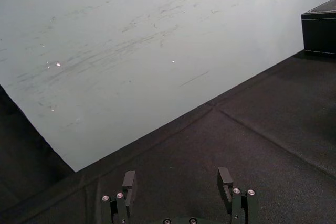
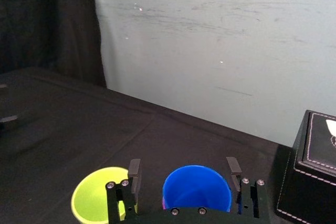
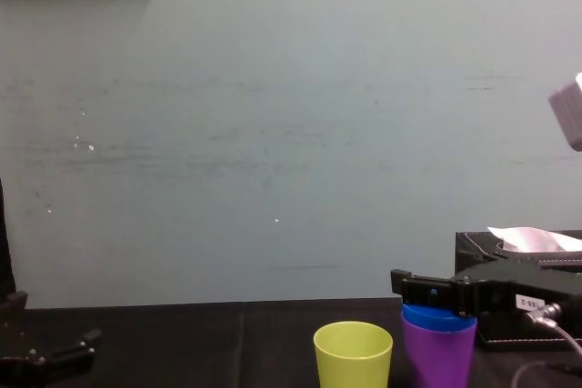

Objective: Stack the three plastic cups sequentially using one hand.

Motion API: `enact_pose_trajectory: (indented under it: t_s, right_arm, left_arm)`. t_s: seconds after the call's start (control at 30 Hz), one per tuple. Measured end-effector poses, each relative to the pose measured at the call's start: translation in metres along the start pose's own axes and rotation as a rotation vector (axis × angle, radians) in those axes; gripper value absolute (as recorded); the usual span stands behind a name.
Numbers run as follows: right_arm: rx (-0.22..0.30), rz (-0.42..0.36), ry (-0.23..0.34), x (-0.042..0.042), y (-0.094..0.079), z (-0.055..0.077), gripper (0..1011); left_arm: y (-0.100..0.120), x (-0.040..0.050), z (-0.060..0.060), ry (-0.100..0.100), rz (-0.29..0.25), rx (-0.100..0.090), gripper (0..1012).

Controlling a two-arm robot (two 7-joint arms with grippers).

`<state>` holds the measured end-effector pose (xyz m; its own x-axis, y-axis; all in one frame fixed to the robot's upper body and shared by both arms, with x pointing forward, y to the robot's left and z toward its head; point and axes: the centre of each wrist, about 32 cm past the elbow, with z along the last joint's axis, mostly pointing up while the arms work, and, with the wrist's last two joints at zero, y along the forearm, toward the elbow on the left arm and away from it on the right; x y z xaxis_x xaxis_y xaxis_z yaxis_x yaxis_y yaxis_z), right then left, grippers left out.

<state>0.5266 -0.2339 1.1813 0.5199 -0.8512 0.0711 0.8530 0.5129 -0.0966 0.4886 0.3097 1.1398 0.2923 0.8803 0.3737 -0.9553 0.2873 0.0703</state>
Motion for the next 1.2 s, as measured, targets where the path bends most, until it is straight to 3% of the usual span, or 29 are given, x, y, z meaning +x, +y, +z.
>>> enact_pose_trajectory:
  t_s: [0.67,1.2]
  right_arm:
    - [0.032,0.093,0.007,-0.0084,-0.043,-0.004,1000]
    - [0.007,0.15,0.019,-0.0212,-0.059,-0.017,1000]
  left_arm:
    - [0.0,0.0,0.0,0.0,0.0,0.0,1011]
    - [0.0,0.0,0.0,0.0,0.0,0.0,1012]
